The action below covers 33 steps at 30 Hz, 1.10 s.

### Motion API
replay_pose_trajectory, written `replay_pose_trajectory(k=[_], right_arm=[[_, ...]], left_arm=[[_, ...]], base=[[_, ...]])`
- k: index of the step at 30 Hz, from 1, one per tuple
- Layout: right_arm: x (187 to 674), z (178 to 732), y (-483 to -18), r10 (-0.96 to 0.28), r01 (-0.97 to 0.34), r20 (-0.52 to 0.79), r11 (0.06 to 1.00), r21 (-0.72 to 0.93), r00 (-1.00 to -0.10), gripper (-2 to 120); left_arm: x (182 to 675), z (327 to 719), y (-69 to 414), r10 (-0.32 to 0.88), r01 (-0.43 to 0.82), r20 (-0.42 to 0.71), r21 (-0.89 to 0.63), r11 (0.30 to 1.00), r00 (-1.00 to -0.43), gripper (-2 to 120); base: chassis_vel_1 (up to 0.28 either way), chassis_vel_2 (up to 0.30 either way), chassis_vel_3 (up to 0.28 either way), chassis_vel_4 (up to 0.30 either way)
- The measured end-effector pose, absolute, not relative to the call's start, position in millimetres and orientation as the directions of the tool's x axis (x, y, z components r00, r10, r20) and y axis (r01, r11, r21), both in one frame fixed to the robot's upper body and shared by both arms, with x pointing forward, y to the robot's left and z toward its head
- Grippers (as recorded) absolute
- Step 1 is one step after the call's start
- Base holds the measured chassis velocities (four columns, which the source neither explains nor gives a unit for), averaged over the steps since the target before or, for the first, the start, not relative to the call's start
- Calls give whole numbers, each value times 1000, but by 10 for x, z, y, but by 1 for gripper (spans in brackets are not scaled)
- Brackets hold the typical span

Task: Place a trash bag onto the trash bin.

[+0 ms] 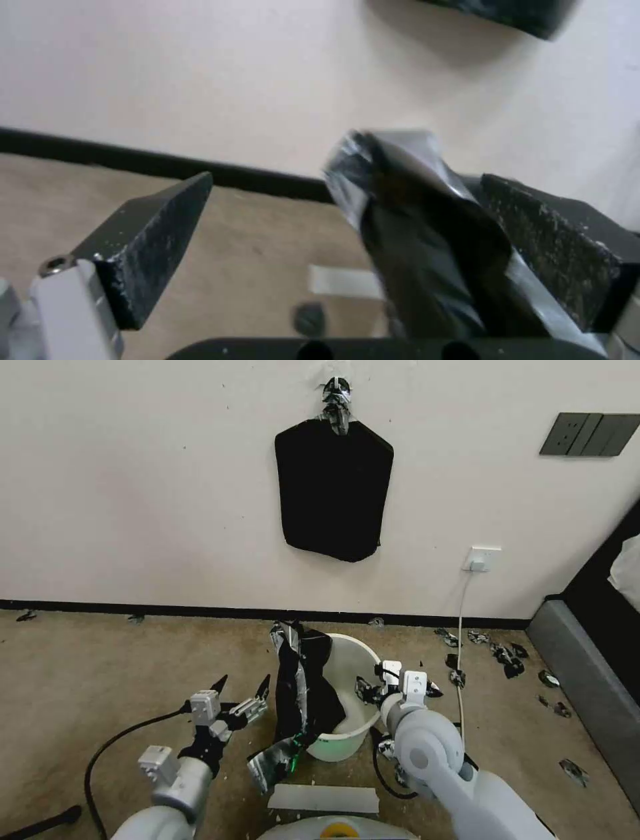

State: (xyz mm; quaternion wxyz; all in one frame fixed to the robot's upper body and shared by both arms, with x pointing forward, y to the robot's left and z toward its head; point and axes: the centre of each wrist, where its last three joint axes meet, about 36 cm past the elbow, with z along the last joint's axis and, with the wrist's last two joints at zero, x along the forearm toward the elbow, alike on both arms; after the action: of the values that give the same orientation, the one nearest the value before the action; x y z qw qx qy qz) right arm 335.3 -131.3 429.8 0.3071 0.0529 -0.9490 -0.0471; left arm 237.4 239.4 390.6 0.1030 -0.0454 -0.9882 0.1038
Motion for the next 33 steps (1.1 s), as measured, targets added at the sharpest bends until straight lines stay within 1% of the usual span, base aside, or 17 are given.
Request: replay_pose_trajectory(k=[2,3,5,6,7,8,10,11,12,15,16,18,22,24,33], right_arm=[[3304,4339,-1328,-185,-164,407,983,84,-895,93],[3304,4339,-1328,-185,-164,407,983,84,-895,93],[3204,4457,-1284,-302,-280,322,953,114,-897,99],[3160,4506,-1255,-357,-326,310,934,147,-881,100],[3160,4506,-1255,-357,-326,310,934,147,-881,100],[3122,4547,-1224,-405,-365,305,913,181,-862,100],[3069,4614,-1136,-487,-423,338,872,247,-806,100],[3069,4614,-1136,-487,-423,338,872,247,-806,100],[3065,4607,-1090,-509,-442,367,860,256,-778,100],[3147,4488,-997,-492,-443,485,869,221,-722,100],[3147,4488,-997,-492,-443,485,869,221,-722,100],[3225,4411,-980,-467,-426,531,881,208,-707,100],[3287,4355,-976,-464,-416,561,882,222,-686,100],[3330,4297,-976,-478,-409,585,876,258,-655,100],[3387,4243,-964,-526,-429,586,848,310,-616,100]], left_arm=[[2474,3981,2381,63,36,177,-149,988,-982,100],[2474,3981,2381,63,36,177,-149,988,-982,100],[2554,4094,2404,11,-2,187,-71,997,-982,100],[2569,4144,2414,-8,-19,209,-51,999,-978,100],[2569,4144,2414,-8,-19,209,-51,999,-978,100],[2584,4200,2426,-29,-37,234,-30,999,-972,100],[2601,4291,2443,-71,-66,269,27,997,-960,100],[2601,4291,2443,-71,-66,269,27,997,-960,100],[2606,4307,2451,-84,-71,276,54,996,-957,100],[2610,4302,2447,-91,-73,281,75,995,-955,100],[2610,4302,2447,-91,-73,281,75,995,-955,100],[2605,4265,2418,-81,-63,293,69,996,-953,100],[2584,4222,2397,-76,-59,309,64,996,-948,100],[2567,4181,2382,-71,-55,322,59,997,-944,100],[2564,4113,2329,-54,-41,341,47,998,-939,100]], base=[[0,0,0,0],[0,0,0,0],[0,0,0,0],[0,0,0,0],[0,0,0,0],[0,0,0,0],[0,0,0,0],[0,0,0,0],[0,0,0,0],[0,0,0,0],[0,0,0,0],[0,0,0,0],[0,0,0,0],[0,0,0,0],[0,0,0,0]])
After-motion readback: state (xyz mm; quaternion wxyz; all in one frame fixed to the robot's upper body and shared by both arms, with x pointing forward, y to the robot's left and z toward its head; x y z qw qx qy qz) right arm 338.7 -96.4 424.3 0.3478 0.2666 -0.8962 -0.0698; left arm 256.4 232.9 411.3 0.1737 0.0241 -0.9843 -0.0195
